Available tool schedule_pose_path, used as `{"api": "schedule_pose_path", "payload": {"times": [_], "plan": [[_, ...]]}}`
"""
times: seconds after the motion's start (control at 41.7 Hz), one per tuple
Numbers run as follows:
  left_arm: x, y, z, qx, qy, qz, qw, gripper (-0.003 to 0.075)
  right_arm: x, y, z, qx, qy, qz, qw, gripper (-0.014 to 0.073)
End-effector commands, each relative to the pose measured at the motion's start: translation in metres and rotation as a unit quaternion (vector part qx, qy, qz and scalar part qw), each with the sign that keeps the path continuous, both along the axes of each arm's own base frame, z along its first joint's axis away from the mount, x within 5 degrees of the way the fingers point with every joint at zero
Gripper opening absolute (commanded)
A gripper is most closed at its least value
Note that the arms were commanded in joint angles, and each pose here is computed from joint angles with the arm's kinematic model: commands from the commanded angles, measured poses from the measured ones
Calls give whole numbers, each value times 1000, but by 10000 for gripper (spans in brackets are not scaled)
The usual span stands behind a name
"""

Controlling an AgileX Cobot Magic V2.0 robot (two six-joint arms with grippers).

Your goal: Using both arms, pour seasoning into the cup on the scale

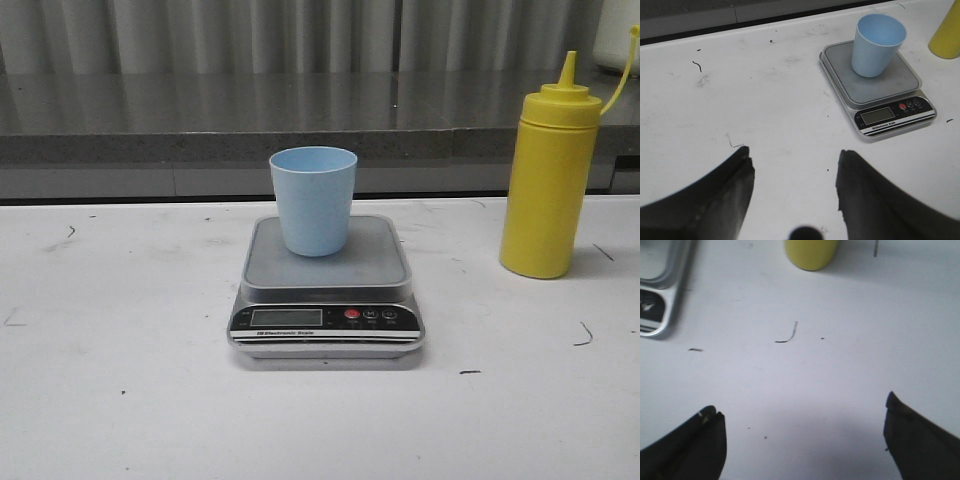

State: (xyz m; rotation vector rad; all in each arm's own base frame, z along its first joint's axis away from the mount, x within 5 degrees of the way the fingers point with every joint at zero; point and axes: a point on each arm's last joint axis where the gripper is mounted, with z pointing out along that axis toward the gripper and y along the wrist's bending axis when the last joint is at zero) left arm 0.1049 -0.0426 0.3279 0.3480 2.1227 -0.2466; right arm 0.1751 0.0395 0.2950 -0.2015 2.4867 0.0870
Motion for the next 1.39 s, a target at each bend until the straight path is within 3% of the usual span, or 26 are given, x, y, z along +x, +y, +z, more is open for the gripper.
{"api": "schedule_pose_path", "payload": {"times": [0.0, 0.407, 0.815, 0.934, 1.126, 1.27, 1.366], "plan": [[3, -1, 14, -19, -45, 0, 999, 365, -20, 1, 30, 29, -65, 35, 997, 652], [3, -1, 13, -18, -41, 0, 999, 365, -97, -18, 57, 39, -157, 37, 986, 652], [2, -1, 13, -17, -39, 0, 999, 344, -107, -21, 56, 41, -170, 37, 984, 642], [2, -1, 13, -18, -39, 0, 999, 213, -107, -21, 56, 41, -168, 37, 984, 519], [2, -1, 13, -19, -38, 0, 999, -19, -107, -21, 56, 41, -168, 37, 984, 175], [2, -1, 13, -19, -39, 0, 999, -20, -107, -21, 56, 41, -168, 37, 984, -36], [2, -1, 13, -19, -39, 0, 999, -20, -107, -21, 56, 41, -168, 37, 984, -64]]}}
